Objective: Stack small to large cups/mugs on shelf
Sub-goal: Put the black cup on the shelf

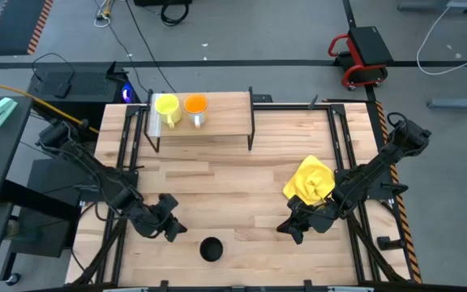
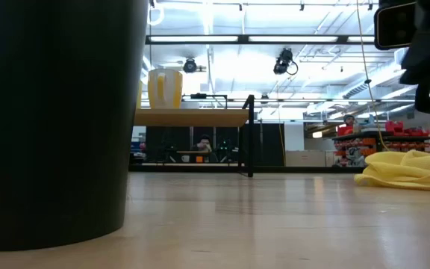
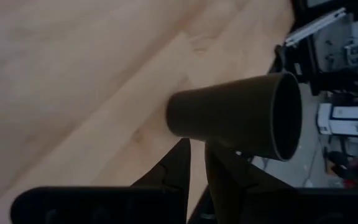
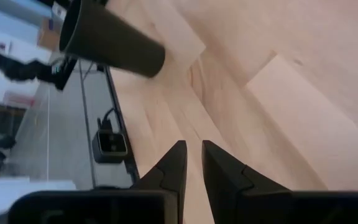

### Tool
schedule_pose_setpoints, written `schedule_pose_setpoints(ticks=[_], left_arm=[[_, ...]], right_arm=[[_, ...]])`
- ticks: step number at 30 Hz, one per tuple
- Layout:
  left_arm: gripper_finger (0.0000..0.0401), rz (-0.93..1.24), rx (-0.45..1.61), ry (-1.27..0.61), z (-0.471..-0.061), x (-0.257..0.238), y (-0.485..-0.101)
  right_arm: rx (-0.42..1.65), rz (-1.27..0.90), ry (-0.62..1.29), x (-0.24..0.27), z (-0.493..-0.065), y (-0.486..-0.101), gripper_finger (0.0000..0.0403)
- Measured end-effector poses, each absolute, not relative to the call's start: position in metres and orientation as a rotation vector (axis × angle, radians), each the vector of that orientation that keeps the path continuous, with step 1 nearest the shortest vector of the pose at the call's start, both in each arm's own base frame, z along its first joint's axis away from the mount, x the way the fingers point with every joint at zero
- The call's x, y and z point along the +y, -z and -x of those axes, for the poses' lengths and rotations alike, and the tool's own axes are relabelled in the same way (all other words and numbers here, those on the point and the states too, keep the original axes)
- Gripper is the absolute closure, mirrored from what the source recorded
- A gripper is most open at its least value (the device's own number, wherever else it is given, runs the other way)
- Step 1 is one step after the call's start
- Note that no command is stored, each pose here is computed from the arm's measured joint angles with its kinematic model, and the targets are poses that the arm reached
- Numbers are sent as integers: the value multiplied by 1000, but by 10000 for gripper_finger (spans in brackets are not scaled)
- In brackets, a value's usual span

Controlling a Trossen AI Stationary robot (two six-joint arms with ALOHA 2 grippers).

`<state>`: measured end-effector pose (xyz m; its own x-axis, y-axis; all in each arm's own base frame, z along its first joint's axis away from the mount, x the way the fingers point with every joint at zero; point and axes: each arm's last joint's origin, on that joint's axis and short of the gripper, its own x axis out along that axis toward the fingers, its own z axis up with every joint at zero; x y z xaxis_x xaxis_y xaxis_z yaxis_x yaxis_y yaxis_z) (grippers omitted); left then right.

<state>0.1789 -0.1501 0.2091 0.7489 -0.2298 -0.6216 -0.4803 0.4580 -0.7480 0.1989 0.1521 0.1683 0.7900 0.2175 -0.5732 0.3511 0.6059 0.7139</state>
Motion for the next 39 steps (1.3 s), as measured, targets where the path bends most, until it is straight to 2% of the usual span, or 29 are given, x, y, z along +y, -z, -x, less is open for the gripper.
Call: schedule_pose_setpoints(ticks=[13,24,31,39], left_arm=[[346,1129,841,-70,-215,-192,-195],[349,1114,890,-64,-238,-213,-190],[346,1120,918,-67,-255,-214,-179],[358,1088,856,-45,-272,-201,-177]], right_arm=[[714,-879,31,145,-205,-168,345],[743,-864,-1,146,-204,-168,345],[740,-856,-8,147,-204,-168,345],[751,-865,-17,147,-204,-168,345]])
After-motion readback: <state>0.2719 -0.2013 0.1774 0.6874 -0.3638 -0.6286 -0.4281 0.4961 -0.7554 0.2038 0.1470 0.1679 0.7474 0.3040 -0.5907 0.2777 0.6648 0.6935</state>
